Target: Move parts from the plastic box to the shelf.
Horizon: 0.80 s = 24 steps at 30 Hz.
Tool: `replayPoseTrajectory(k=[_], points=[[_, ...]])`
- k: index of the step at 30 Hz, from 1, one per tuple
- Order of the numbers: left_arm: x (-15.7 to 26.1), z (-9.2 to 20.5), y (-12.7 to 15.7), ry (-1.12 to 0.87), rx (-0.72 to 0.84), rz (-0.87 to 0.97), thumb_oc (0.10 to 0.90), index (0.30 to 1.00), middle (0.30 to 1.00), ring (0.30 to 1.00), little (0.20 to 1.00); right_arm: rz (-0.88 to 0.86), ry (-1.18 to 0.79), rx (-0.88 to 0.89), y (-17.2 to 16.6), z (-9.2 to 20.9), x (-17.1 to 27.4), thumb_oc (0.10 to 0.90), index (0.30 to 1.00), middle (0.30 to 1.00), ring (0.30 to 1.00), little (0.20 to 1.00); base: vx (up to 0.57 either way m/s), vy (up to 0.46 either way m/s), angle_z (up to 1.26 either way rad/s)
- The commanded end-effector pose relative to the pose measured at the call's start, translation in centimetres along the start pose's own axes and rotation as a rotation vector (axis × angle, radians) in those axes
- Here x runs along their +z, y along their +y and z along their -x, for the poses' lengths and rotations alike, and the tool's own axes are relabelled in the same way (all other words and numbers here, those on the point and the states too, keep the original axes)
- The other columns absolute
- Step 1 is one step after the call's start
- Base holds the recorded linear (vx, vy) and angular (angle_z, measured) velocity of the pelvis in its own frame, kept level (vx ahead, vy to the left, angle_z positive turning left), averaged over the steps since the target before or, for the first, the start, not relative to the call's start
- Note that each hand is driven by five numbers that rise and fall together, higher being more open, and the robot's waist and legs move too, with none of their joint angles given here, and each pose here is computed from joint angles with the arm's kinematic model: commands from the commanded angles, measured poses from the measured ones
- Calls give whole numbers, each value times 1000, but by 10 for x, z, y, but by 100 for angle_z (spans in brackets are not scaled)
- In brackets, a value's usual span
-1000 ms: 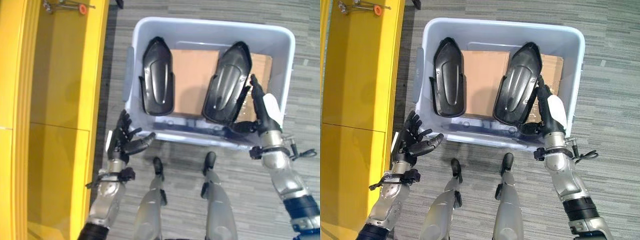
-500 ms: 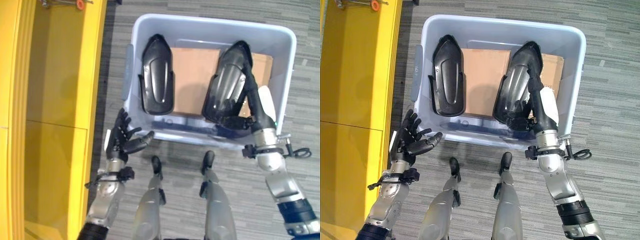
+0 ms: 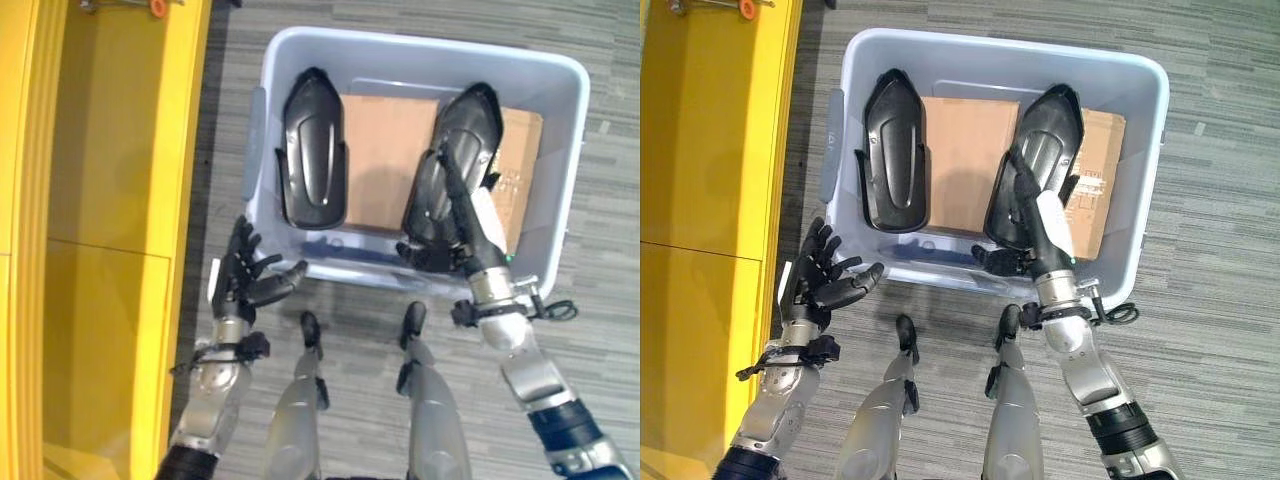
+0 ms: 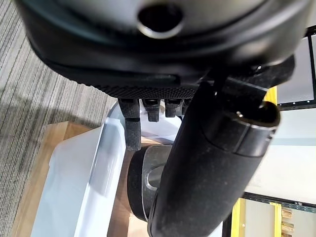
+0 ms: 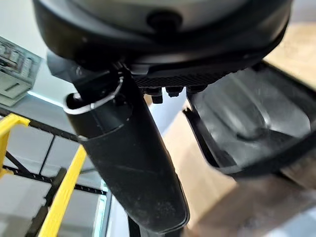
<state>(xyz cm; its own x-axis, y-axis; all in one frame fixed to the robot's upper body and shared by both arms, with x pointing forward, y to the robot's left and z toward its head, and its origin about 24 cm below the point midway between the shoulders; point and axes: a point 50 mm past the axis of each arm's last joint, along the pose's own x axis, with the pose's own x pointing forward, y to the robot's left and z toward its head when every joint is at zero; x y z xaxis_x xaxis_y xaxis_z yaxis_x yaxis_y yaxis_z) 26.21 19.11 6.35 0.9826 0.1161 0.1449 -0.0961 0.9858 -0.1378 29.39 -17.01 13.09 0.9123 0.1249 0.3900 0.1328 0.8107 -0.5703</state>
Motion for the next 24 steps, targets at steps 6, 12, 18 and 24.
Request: replayPoseTrajectory(k=[6, 12, 18, 24], points=[[6, 8, 7, -34, 10, -61, 900, 1000, 1000, 1000, 1000, -122, -136, -102, -12, -14, 26, 900, 1000, 1000, 1000, 1000, 0, 0, 0], [5, 8, 5, -37, 12, -54, 900, 1000, 1000, 1000, 1000, -56, -77, -166, -16, -18, 14, 900, 1000, 1000, 1000, 1000, 0, 0, 0], [6, 7, 3, -47, 19, -50, 900, 1000, 1000, 1000, 1000, 72, -27, -250, -24, -24, 3, 900, 1000, 1000, 1000, 1000, 0, 0, 0], [7, 5, -2, -53, 8, -40, 900, 1000, 1000, 1000, 1000, 119, 42, -219, -12, -36, -9, 900, 1000, 1000, 1000, 1000, -2, 2, 1]])
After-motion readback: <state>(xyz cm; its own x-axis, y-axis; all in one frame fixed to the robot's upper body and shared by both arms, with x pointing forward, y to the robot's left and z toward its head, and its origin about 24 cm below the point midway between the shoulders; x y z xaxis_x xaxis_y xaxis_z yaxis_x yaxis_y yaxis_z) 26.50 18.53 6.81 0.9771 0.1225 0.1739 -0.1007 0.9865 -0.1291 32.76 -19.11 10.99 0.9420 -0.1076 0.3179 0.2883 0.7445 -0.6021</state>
